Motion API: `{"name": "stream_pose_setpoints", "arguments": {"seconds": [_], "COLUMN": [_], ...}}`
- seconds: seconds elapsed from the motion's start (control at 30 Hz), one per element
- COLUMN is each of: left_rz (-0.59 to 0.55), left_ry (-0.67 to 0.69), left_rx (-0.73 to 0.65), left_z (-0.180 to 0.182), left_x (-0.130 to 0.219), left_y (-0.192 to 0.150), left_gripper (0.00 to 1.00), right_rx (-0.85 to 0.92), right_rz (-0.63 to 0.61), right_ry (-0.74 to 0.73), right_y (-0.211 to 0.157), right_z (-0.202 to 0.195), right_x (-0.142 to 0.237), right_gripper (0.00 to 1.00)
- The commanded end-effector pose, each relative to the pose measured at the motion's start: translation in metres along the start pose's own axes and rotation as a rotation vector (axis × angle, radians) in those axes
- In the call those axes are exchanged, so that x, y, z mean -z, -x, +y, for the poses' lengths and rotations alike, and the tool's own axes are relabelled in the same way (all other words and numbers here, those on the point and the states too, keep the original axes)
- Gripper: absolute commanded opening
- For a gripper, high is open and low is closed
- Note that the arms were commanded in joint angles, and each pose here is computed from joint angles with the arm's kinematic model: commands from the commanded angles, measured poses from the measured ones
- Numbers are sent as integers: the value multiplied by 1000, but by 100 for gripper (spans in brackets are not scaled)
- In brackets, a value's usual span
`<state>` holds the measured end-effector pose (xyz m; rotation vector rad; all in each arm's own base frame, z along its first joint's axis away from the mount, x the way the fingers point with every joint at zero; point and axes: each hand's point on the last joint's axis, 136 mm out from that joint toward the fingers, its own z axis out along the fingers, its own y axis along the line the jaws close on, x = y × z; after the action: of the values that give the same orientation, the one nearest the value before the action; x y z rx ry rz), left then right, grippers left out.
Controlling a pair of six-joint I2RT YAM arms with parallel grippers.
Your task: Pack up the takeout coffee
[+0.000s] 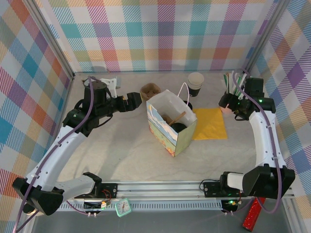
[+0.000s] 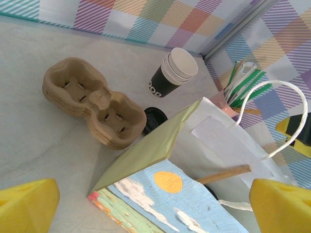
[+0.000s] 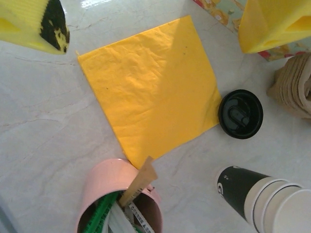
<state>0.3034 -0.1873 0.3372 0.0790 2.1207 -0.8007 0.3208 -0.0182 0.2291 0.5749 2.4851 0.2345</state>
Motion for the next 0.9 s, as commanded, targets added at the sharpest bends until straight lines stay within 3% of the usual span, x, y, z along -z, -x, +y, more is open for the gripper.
{"name": "stream_pose_setpoints", "arguments": {"seconds": [0.0, 0.23, 0.33, 0.53, 0.87], "left_rz": [-18, -13, -10, -10, -52], "left_ry": [-10, 16, 32, 59, 95], "left_rx": [-32, -44, -49, -48, -54], "left_z": [-8, -3, 1, 6, 10], "left_x": [6, 4, 4, 2, 18], "left_y": [7, 5, 4, 3, 9], "left_gripper": [100, 100, 100, 100, 100], "right_rx": [-22, -108, -51, 54, 134], "right_rz": [37, 176, 205, 295, 385], "right_ry": [107, 74, 48, -36, -171], "right_y": [-3, -46, -67, -102, -114], "right_z": [17, 1, 8, 17, 13], "right_x": [-14, -50, -61, -97, -154], "right_gripper": [84, 77, 76, 80, 89]}}
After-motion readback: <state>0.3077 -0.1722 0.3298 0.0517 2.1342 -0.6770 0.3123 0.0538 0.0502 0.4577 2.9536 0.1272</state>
